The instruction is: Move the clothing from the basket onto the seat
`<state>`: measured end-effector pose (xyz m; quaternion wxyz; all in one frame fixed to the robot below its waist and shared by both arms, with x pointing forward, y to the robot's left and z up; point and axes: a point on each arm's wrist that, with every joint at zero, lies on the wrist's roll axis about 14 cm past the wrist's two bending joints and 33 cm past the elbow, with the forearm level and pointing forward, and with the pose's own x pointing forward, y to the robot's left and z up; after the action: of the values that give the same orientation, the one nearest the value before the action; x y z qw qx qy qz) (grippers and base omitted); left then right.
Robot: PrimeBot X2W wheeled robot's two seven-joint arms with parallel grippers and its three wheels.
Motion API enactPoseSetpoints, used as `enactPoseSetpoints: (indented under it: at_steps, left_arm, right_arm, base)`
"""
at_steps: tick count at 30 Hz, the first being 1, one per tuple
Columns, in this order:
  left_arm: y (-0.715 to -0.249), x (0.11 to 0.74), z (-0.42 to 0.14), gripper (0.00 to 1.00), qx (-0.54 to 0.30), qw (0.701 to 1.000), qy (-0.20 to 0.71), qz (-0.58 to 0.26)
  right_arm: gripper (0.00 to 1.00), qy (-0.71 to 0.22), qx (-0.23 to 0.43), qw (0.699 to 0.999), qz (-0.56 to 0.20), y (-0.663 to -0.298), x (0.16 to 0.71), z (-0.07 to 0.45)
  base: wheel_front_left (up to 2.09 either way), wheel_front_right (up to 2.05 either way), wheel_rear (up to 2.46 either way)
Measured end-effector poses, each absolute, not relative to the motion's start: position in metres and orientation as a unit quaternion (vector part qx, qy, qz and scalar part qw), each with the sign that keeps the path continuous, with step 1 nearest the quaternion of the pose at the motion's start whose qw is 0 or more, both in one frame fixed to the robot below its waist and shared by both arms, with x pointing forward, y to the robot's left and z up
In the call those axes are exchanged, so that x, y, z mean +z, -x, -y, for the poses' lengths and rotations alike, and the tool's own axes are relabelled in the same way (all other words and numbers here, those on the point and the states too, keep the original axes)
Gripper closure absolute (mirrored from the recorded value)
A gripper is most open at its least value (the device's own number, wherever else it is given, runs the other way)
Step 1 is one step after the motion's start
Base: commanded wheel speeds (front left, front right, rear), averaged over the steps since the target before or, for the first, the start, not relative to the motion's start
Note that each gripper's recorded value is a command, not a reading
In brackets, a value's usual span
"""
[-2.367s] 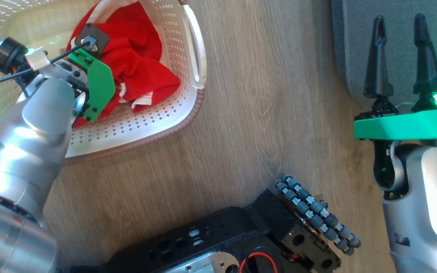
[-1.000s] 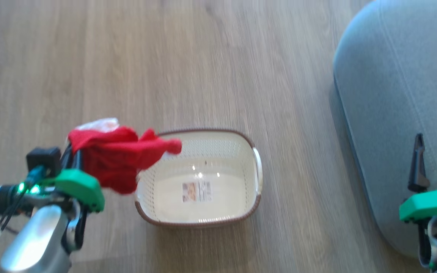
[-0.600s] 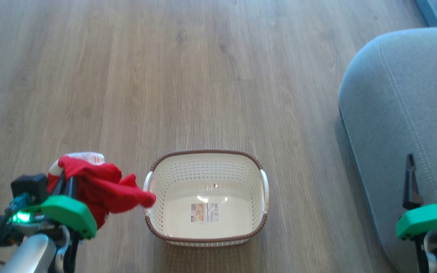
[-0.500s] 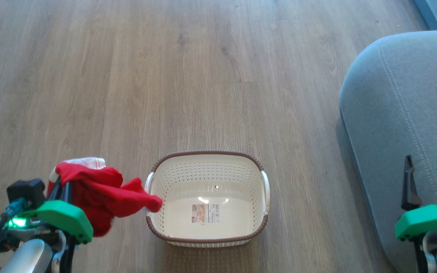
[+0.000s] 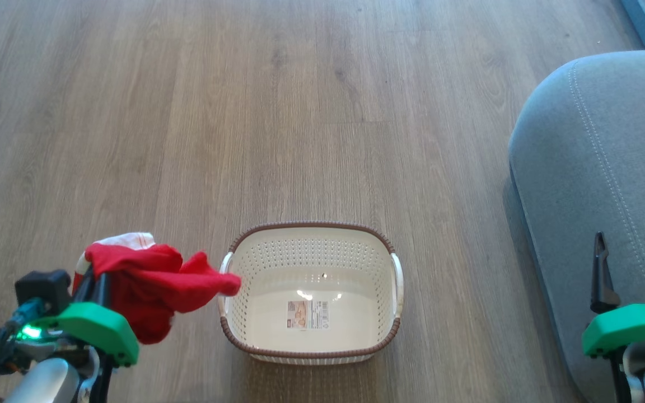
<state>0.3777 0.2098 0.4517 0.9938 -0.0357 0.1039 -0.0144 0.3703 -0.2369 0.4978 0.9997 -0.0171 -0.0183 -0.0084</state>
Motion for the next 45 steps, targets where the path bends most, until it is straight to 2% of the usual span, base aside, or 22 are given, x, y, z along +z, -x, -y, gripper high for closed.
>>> enactPoseSetpoints:
  at_steps: [14, 45]
  left_arm:
    - [-0.377, 0.453, -0.195, 1.00, -0.080, 0.992, 0.025, -0.093]
    - [-0.381, 0.458, -0.193, 1.00, -0.088, 0.993, 0.023, -0.076]
  right_arm:
    - [0.00, 0.016, -0.001, 1.000, 0.011, -0.373, 0.493, 0.232]
    - [0.00, 0.016, 0.008, 1.000, 0.010, -0.372, 0.492, 0.226]
  base:
    - [0.00, 0.00, 0.00]
    - [0.00, 0.00, 0.00]
